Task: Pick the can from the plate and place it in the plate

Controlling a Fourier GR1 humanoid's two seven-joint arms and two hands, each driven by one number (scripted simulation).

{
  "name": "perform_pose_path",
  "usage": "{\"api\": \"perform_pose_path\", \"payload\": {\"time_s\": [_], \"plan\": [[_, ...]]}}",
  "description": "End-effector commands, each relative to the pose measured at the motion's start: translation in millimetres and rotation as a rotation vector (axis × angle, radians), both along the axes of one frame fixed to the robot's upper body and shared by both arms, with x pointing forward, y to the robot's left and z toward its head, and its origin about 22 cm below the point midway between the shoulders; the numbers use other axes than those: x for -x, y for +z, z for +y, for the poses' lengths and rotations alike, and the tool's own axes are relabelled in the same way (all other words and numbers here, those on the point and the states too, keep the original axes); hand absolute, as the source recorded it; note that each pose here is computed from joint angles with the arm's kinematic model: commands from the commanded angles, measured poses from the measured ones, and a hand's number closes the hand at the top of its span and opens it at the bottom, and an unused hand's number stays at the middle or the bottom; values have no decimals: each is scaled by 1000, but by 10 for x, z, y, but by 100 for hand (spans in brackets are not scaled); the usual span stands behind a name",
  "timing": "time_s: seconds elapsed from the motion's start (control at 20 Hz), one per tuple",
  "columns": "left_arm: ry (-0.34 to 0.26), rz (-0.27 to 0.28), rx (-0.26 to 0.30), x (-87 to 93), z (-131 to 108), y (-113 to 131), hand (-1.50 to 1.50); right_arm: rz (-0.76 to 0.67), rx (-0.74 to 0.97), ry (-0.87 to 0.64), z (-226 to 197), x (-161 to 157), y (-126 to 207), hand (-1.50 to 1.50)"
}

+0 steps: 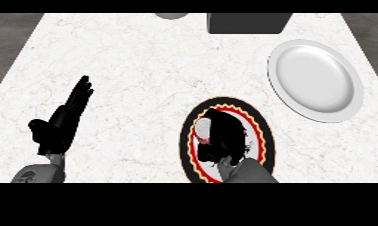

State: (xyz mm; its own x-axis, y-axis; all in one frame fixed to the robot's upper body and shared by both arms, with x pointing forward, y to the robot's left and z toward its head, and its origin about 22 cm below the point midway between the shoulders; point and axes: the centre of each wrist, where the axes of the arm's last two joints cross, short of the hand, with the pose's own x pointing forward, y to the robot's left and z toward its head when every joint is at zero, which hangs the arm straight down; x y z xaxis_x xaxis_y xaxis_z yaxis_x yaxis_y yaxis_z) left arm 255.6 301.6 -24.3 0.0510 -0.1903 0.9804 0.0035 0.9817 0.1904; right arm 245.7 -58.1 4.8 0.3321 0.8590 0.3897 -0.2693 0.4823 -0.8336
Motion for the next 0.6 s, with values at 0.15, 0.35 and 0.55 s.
{"api": "perform_pose_path", "payload": {"time_s": [0.15, 0.35, 0.55], "plan": [[22, 0, -9, 109, -83, -92, 0, -36, 41, -20, -776, 81, -195, 150], [93, 1, -3, 147, 138, -28, 0, -29, 183, -228, -2160, 184, -244, 150], [110, 18, 9, 283, 192, -131, 0, -140, 301, -297, -3206, 311, 53, 150]]}}
